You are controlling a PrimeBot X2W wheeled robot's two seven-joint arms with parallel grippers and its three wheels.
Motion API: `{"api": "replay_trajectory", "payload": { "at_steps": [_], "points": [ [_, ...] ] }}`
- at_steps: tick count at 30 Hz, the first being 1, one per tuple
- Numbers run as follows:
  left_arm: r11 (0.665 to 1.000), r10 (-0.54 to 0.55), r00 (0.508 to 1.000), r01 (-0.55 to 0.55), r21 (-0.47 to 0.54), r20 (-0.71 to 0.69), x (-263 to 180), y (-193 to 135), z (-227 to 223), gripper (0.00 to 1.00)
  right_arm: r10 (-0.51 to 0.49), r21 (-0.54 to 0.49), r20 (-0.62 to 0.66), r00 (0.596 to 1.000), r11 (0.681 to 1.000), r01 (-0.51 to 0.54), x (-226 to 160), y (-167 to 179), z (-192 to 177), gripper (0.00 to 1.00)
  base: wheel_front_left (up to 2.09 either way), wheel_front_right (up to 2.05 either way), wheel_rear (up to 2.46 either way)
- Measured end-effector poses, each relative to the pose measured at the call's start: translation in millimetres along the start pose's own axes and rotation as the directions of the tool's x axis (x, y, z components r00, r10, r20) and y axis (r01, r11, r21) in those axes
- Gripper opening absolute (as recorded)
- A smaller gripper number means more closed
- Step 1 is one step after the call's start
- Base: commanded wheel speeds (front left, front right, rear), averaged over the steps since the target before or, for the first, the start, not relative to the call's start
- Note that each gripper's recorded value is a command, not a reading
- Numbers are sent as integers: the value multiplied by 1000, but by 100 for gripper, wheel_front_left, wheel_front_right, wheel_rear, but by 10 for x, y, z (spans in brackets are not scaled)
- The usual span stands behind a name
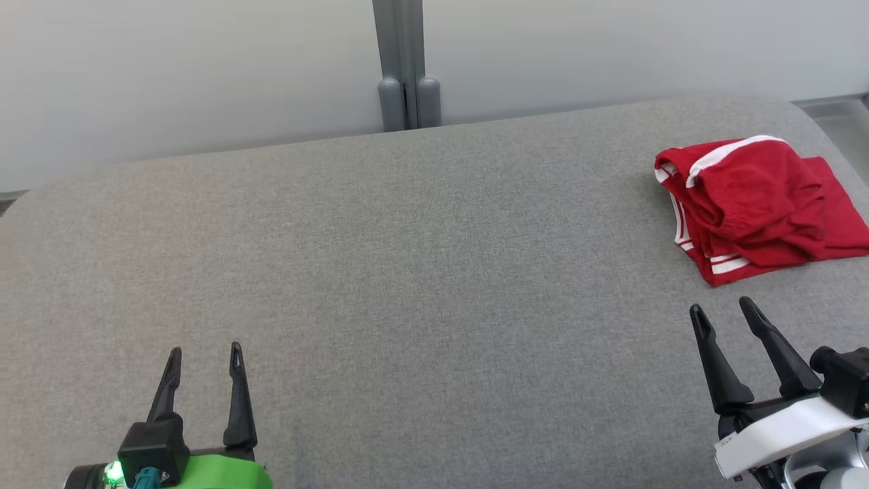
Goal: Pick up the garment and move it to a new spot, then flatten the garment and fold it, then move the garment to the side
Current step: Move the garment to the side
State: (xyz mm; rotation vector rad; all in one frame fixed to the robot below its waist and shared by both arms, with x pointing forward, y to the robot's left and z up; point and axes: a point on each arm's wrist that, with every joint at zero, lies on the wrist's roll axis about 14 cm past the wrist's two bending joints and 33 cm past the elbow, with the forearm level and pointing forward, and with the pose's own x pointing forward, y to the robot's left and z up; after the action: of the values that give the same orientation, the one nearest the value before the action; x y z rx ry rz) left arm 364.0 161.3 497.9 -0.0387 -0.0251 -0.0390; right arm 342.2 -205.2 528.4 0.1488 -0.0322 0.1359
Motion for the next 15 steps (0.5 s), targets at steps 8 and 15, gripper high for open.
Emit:
{"api": "replay_trajectory", "payload": {
  "at_steps": [8,15],
  "points": [
    [1000,2,1000,-2,-10,-9,-192,49,-16,100,4,-13,2,1000,1000,-4,-121,58,50,100,0,0,0],
    [1000,-20,999,20,-8,-29,-241,11,-79,100,-1,-21,5,1000,1000,1,-183,59,79,100,0,0,0]
  ]
}}
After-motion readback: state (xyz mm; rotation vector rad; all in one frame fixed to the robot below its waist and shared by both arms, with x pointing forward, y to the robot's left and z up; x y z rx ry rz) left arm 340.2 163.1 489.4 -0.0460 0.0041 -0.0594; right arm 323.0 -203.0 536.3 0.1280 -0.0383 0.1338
